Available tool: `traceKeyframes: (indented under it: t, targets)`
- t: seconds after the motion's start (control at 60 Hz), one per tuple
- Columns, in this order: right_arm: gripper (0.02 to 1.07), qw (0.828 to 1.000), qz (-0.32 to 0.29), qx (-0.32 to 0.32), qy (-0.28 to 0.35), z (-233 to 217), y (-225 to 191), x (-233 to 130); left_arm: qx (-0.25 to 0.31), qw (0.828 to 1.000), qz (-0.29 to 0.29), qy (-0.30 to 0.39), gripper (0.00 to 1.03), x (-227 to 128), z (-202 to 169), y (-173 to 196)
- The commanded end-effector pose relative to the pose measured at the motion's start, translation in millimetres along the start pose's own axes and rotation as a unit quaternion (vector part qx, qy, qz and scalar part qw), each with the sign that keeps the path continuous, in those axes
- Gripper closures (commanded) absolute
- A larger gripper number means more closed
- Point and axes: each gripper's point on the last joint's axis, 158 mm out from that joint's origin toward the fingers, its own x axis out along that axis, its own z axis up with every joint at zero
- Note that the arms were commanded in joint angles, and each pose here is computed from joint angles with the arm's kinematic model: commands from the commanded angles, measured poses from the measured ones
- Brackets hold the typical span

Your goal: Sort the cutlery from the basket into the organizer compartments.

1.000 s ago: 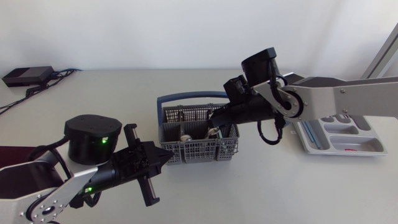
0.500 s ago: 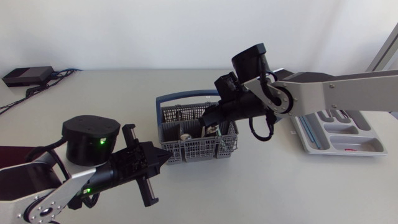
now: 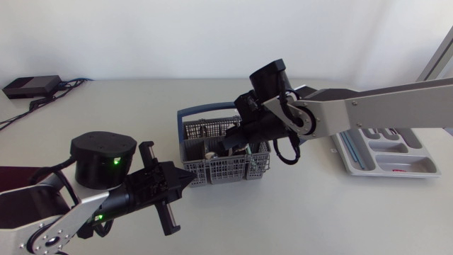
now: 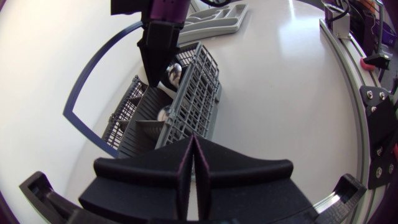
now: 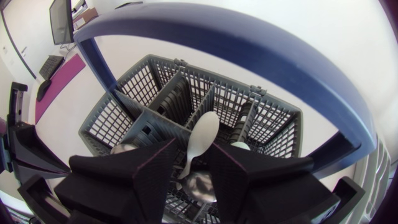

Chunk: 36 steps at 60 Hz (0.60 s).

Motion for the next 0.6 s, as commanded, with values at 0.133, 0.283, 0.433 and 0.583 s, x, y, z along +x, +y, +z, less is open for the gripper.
traceKeyframes:
  t: [0.133, 0.283, 0.433, 0.583]
  targets:
    - [0.73, 0.999, -0.029, 0.003, -0.017, 10, -7, 11, -0.002, 1.000, -0.009, 0.005, 1.00, -1, -6, -9]
    - [0.82, 0.998, -0.049, 0.003, -0.029, 14, -14, 11, -0.001, 1.000, -0.012, 0.006, 1.00, -1, -7, -12]
    - [0.98, 0.997, -0.057, 0.001, -0.047, 18, -15, 7, -0.001, 1.000, -0.014, 0.007, 1.00, -1, -8, -14]
    - [1.01, 0.998, -0.050, -0.001, -0.040, 13, -13, 14, 0.000, 1.000, -0.015, 0.006, 1.00, -1, -7, -15]
